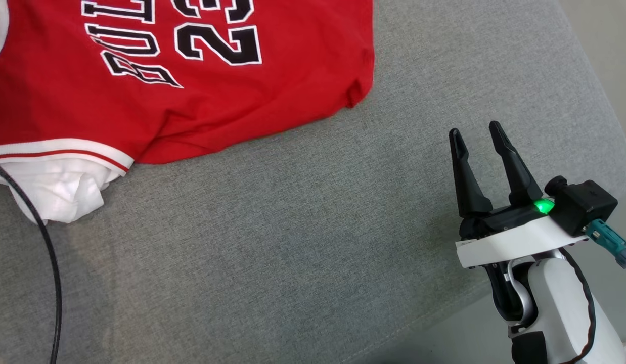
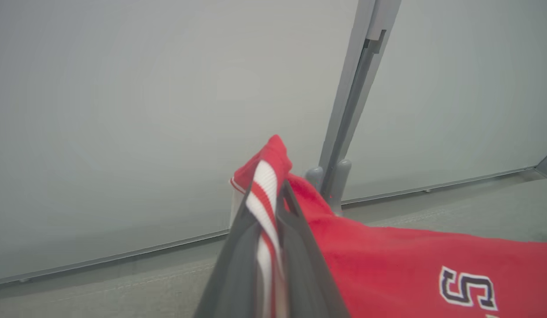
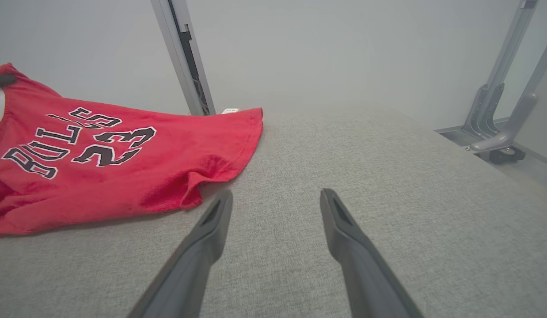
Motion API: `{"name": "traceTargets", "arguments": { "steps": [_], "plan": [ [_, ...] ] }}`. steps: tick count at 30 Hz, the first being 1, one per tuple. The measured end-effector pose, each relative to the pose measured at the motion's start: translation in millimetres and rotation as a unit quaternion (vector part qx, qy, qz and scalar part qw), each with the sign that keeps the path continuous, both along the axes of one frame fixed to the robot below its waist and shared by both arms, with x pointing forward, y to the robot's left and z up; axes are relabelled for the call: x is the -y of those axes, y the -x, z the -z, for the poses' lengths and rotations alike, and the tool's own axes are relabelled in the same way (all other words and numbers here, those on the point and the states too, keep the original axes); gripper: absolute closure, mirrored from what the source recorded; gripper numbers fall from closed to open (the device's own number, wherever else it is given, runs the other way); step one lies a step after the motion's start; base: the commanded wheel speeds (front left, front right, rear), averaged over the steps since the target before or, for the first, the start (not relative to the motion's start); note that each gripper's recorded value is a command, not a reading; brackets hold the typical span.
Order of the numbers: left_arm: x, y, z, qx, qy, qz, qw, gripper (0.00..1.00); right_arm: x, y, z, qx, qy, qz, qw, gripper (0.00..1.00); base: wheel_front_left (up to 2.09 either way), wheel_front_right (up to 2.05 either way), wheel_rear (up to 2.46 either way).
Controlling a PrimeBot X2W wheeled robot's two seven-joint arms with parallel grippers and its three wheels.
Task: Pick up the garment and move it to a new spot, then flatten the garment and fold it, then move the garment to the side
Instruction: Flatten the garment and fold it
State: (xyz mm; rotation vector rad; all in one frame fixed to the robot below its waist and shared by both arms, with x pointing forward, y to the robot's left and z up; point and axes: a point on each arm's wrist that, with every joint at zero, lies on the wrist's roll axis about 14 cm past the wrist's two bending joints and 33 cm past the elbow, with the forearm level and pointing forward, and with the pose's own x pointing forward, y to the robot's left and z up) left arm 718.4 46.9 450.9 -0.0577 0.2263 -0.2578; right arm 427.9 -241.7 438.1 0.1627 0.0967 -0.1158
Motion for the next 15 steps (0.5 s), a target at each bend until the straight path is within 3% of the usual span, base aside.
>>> {"name": "traceTargets", "arguments": {
  "steps": [1, 2, 7, 15],
  "plan": [
    [-6, 0, 4, -0.006, -0.005, -0.007, 1.000, 0.15, -1, -1, 0, 0.001, -0.001, -0.002, 1.000, 0.00, 0.00, 0.00, 0.00],
    [-11, 1, 7, -0.011, -0.007, -0.013, 1.000, 0.00, -2, -2, -1, 0.002, -0.001, -0.004, 1.000, 0.00, 0.00, 0.00, 0.00],
    [-22, 8, 11, -0.012, -0.002, -0.022, 1.000, 0.00, -8, -7, -2, 0.006, -0.003, -0.012, 1.000, 0.00, 0.00, 0.00, 0.00],
    [-37, 15, -30, 0.058, 0.028, -0.025, 0.998, 0.00, -18, -20, -11, 0.025, 0.004, -0.029, 0.999, 0.00, 0.00, 0.00, 0.00]
  ]
}}
